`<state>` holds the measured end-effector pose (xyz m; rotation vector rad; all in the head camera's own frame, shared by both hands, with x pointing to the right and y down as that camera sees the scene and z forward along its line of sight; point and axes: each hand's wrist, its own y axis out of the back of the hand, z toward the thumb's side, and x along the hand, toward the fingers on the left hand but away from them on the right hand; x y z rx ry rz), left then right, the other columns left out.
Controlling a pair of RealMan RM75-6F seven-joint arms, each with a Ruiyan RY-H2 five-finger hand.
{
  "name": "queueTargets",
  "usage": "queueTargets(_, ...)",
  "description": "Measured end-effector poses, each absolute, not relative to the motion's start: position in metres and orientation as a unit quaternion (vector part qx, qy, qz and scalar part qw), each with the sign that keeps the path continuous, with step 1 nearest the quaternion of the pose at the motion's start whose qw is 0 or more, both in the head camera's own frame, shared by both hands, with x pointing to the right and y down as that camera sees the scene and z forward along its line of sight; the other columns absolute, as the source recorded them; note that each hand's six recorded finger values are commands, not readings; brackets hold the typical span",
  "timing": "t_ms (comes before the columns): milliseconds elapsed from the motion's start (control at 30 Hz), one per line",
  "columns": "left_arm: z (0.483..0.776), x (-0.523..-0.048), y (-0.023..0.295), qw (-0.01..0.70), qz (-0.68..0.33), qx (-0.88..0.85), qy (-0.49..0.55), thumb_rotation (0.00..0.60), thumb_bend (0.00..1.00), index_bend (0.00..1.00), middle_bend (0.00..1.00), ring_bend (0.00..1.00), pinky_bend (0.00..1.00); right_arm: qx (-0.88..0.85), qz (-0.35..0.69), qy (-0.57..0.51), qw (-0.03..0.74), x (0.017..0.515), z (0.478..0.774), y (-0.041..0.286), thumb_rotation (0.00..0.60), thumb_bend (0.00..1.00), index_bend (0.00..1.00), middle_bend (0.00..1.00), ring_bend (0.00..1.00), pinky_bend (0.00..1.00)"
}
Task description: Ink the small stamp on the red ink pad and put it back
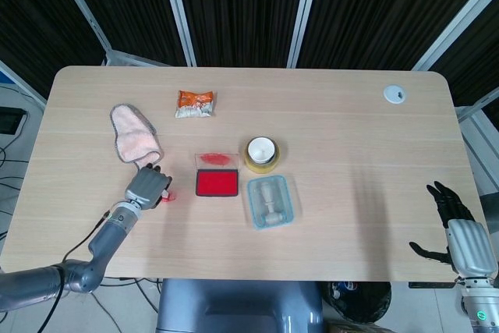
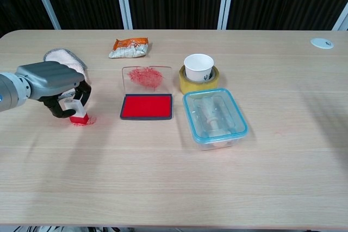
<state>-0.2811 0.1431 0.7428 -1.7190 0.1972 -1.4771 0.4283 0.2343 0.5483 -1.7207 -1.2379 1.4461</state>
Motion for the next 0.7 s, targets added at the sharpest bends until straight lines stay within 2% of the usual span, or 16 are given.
queueTargets(133,0.741,-0.279,0.143,0.423,-0.585,-0.687,0.085,0.600,0.53,0.64,0.64,0.35,0.40,-0.643,0.540,-0.463,0.284,0.428,0.548,0.234,0.600,0.11,0.00,0.00,0.00,0.18)
queueTargets(267,0.737,-0.277,0.139,0.430,-0.578,-0.687,0.100,0.600,0.56,0.69,0.69,0.46,0.51,-0.643,0.540,-0.463,0.283,0.428,0.548,0.234,0.600,0.11,0.00,0.00,0.00,0.18)
queueTargets(367,0.731,-0.274,0.135,0.436,-0.569,-0.686,0.119,0.600,0.58,0.71,0.72,0.51,0.56,-0.643,0.540,-0.463,0.283,0.428,0.548,0.234,0.600,0.11,0.00,0.00,0.00,0.18)
queueTargets(700,0.720,-0.254,0.128,0.444,-0.543,-0.695,0.159,0.600,0.58,0.72,0.73,0.56,0.61,-0.644,0.539,-0.463,0.283,0.428,0.548,0.234,0.600,0.11,0.00,0.00,0.00,0.18)
